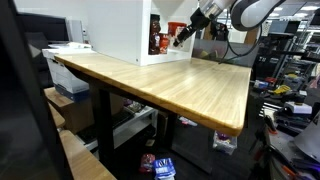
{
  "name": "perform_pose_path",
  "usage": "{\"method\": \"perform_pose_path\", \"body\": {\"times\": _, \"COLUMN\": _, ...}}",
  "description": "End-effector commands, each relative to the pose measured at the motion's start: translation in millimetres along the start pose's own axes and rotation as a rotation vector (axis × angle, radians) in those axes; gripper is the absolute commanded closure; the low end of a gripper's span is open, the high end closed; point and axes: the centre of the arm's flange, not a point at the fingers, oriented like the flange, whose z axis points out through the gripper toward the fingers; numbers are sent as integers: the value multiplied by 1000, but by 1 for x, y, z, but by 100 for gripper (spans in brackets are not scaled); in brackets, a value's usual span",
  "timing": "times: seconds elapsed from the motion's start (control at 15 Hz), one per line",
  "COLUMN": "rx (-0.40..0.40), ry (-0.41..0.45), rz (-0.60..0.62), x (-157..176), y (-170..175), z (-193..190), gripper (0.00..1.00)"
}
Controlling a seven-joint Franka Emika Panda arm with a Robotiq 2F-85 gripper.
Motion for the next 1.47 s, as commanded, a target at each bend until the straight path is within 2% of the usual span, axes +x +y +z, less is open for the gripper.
{"method": "perform_pose_path", "body": {"times": 0.0, "rx": -7, "ry": 23, "rz": -1, "x": 24, "y": 6, "z": 11, "gripper": 51}}
{"method": "perform_pose_path", "body": {"times": 0.73, "rx": 13, "ry": 4, "rz": 12, "x": 23, "y": -4, "z": 31, "gripper": 51}}
{"method": "perform_pose_path", "body": {"times": 1.2, "rx": 18, "ry": 3, "rz": 6, "x": 24, "y": -7, "z": 30, "gripper": 51}}
{"method": "perform_pose_path", "body": {"times": 1.27, "rx": 19, "ry": -20, "rz": 11, "x": 23, "y": -7, "z": 25, "gripper": 6}}
{"method": "perform_pose_path", "body": {"times": 1.4, "rx": 22, "ry": -27, "rz": 16, "x": 22, "y": -7, "z": 21, "gripper": 3}}
